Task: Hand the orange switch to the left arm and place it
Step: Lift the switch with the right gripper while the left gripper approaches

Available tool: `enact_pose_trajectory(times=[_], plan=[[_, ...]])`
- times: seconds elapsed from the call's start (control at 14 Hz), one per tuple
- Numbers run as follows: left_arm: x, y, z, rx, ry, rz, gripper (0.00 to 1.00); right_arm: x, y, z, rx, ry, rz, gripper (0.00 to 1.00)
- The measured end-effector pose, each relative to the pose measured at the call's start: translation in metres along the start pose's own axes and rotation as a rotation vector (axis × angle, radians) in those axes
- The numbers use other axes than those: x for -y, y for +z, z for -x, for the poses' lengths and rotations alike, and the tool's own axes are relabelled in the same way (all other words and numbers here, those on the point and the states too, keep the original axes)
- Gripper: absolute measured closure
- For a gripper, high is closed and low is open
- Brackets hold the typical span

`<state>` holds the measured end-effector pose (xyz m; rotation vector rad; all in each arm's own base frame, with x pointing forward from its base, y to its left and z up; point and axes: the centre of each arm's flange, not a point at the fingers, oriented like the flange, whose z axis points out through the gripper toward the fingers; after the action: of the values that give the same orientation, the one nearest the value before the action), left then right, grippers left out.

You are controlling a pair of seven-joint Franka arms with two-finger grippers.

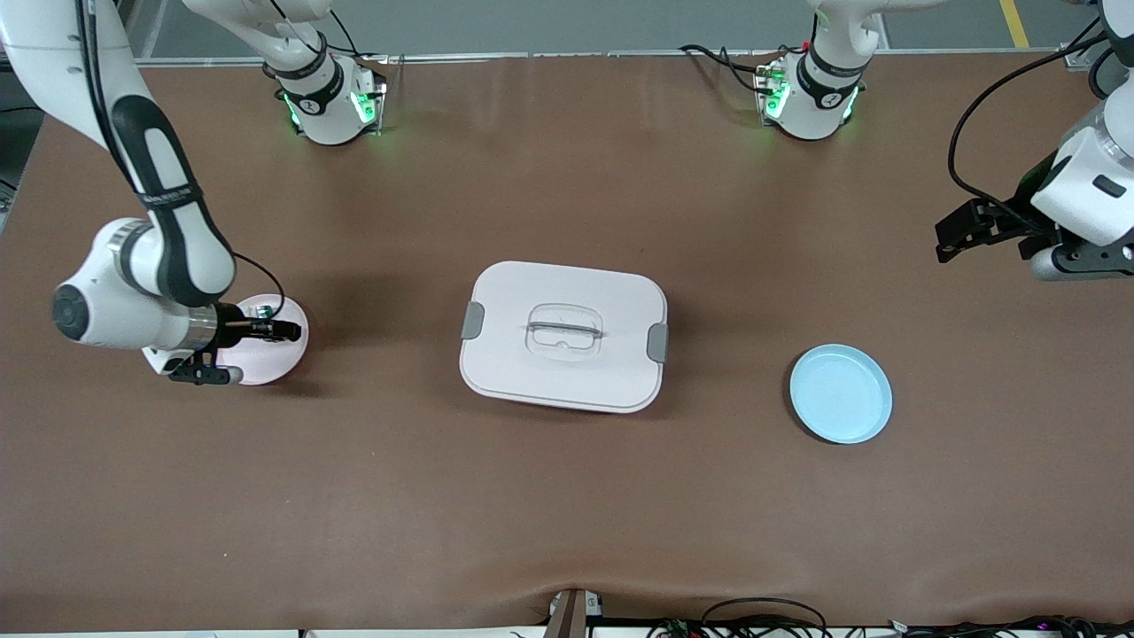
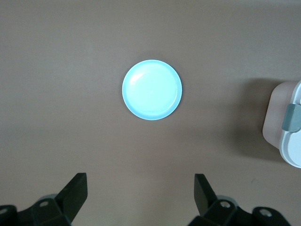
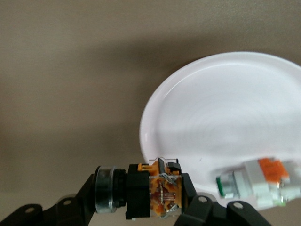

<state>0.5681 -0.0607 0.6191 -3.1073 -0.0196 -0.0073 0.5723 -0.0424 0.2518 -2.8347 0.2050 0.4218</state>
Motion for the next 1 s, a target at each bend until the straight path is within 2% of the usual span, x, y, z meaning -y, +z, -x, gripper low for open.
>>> enact_pose_trajectory(times=[0.21,0.5,0.78,1.0], plan=[[0.0,0.0,0.0,0.0,0.0,0.0,0.0,0.039,-0.049,0.016,0.052,0.139,-0.02,0.27],[-0.001,-0.001,0.0,-0.003,0.002,0.0,0.0,0.138,-0.084,0.035,0.09,0.355,-0.016,0.27],[-0.012,-0.006,0.002,-0.013,0.013,0.011,0.0,0.219,-0.113,0.048,0.103,0.604,-0.119,0.27],[-0.037,-0.01,0.006,-0.014,0.017,0.096,0.0,0.255,-0.129,0.055,0.152,0.74,-0.22,0.27]])
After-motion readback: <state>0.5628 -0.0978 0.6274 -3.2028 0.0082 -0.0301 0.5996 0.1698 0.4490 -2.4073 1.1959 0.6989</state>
